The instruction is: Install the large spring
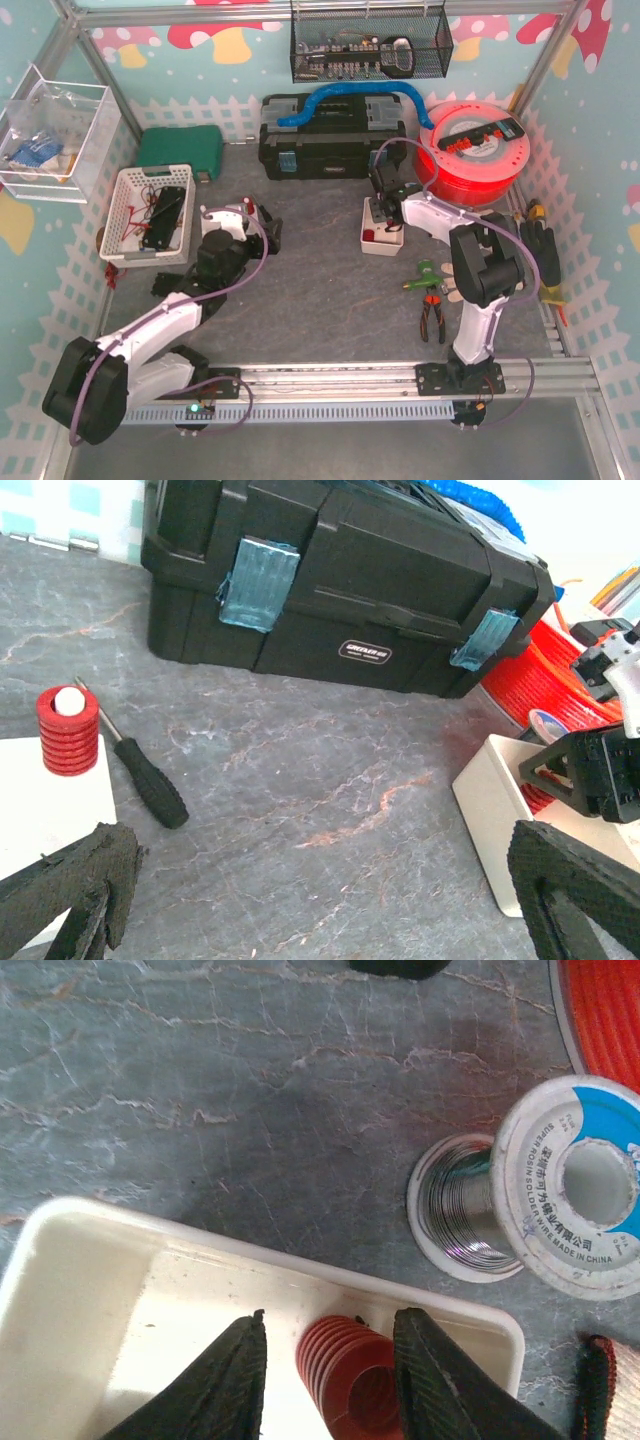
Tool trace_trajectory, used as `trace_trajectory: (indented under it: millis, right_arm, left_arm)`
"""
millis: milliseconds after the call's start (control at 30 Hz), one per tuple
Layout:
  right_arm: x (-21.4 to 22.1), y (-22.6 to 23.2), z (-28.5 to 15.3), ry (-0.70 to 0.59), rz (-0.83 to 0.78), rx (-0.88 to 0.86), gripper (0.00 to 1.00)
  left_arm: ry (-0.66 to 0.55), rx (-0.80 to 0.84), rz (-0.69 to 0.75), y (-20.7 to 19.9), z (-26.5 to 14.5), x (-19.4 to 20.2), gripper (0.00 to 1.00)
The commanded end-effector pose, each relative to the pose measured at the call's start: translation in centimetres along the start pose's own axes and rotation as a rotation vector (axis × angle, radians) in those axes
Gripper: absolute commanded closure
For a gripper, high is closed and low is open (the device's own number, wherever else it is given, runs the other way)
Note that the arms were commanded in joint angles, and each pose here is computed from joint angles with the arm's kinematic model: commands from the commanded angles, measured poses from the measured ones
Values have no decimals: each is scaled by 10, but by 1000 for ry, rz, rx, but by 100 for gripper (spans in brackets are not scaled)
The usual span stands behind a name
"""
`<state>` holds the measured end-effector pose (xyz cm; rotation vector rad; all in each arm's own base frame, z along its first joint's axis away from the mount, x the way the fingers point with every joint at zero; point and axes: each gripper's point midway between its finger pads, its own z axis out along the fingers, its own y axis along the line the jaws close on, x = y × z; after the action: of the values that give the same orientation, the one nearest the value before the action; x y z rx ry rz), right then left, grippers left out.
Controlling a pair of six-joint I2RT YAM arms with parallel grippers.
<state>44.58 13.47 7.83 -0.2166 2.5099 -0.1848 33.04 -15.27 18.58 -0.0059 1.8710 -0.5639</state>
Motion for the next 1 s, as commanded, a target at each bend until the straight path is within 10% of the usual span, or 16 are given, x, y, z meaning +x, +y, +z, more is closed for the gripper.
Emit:
trace_trajectory:
  millis: [0, 967]
  right_arm:
    - [6, -8, 8, 50, -30, 53, 60]
    - [2, 5, 3, 48, -27, -29, 61]
  left_arm:
    - [-25, -2, 17, 1, -2, -3, 1]
    - [-35, -1, 24, 0, -5, -6, 1]
